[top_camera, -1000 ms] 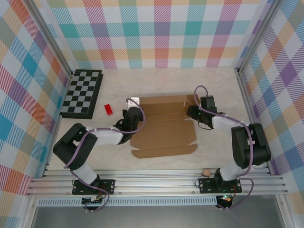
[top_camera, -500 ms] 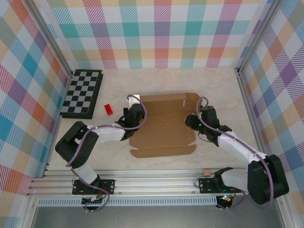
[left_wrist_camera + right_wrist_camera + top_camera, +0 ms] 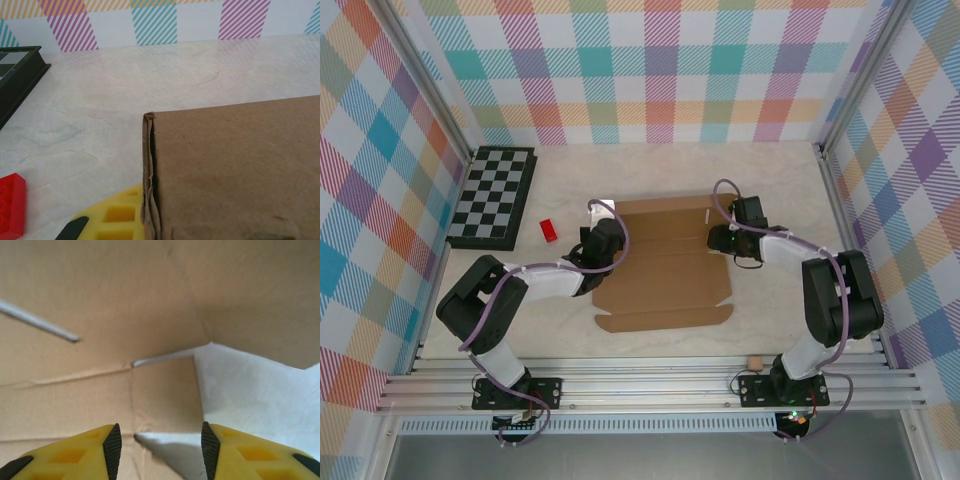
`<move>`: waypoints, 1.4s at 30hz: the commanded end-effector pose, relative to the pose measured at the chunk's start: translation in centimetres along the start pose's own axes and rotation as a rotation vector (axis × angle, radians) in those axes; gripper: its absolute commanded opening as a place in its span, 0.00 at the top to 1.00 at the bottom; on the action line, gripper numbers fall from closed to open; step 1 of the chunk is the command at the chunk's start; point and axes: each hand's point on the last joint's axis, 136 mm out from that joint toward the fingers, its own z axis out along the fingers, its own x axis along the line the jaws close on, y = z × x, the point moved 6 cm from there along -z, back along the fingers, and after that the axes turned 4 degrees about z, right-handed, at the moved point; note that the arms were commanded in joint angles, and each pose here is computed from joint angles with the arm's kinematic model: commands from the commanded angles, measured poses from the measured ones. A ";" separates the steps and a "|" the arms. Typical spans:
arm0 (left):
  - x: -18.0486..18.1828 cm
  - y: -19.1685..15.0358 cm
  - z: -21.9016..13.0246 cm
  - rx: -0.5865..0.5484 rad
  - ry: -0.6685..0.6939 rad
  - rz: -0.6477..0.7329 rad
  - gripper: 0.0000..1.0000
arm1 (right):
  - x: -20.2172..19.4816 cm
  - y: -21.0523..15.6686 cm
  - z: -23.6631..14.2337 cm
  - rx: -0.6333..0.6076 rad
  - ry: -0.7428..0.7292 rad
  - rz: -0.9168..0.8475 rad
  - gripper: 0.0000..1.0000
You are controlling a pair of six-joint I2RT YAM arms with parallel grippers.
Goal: Fold the paper box
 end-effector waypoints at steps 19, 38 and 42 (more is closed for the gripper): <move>-0.7 -2.3 -0.1 0.070 -0.050 0.082 0.99 | 1.0 0.9 0.3 -0.039 0.174 0.005 0.55; -0.8 -2.6 -0.2 0.090 -0.069 0.042 0.99 | 4.9 -1.2 2.3 0.018 0.276 0.038 0.56; -0.9 -2.7 -0.2 0.094 -0.073 0.036 0.99 | 4.7 -2.0 3.8 0.049 0.249 0.054 0.56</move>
